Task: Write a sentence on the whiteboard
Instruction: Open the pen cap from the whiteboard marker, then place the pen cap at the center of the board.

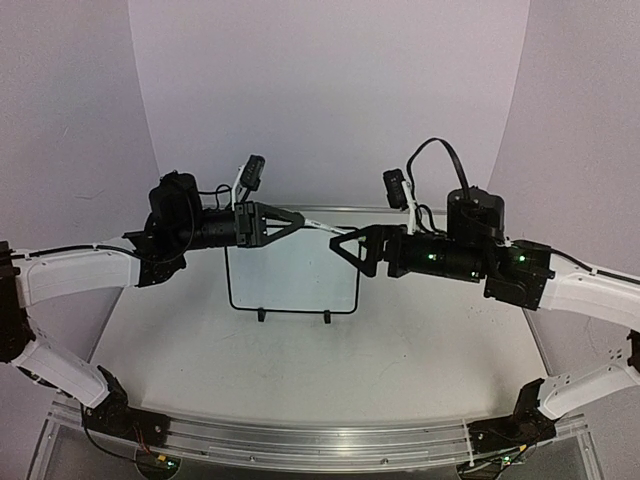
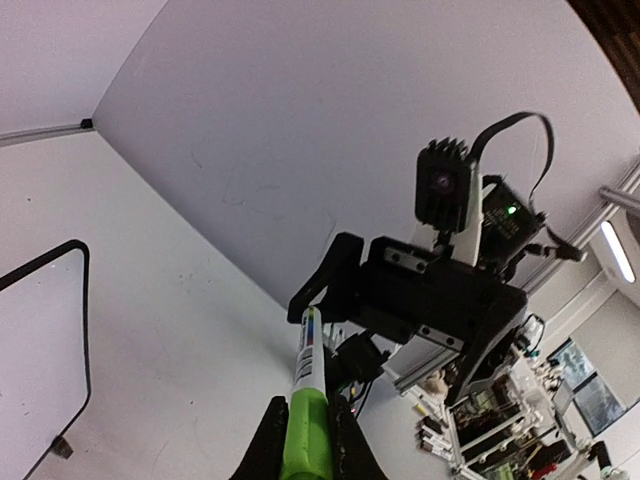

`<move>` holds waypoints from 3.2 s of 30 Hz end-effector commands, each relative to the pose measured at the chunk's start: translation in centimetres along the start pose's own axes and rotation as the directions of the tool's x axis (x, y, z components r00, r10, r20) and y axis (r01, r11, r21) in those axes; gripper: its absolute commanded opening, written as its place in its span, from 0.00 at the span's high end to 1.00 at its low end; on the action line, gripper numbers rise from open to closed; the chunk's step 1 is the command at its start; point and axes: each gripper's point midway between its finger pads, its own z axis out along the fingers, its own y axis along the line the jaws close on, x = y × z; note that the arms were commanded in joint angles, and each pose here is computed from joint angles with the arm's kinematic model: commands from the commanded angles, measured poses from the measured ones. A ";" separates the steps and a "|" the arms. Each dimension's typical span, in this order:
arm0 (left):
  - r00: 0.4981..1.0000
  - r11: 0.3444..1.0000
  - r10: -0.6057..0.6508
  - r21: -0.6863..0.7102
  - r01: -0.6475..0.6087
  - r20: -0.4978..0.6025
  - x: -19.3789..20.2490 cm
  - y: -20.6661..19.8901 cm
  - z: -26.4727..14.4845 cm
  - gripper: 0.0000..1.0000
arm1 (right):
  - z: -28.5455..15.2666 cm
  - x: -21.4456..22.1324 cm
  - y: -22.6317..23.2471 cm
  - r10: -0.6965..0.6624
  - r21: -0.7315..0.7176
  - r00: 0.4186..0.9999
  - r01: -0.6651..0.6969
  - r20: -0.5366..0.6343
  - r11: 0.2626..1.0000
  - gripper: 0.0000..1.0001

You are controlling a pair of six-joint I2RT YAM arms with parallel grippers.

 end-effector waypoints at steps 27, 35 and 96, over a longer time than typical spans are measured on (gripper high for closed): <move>0.998 0.995 -0.009 0.100 0.003 0.067 -0.6 -5.4 -0.8 1.00 | 0.6 -5.2 7.8 0.196 -0.551 0.980 -0.152 0.022 0.821 0.27; 0.995 0.998 -0.015 0.067 0.008 0.097 -0.8 -4.7 -0.7 1.00 | 0.7 -5.0 7.6 0.199 -0.549 0.980 -0.157 0.018 0.821 0.33; 0.942 0.606 -0.324 -0.746 0.278 0.088 8.2 12.3 -15.7 1.00 | -2.8 -4.0 -4.0 0.111 -0.091 0.993 -0.108 0.036 0.990 1.00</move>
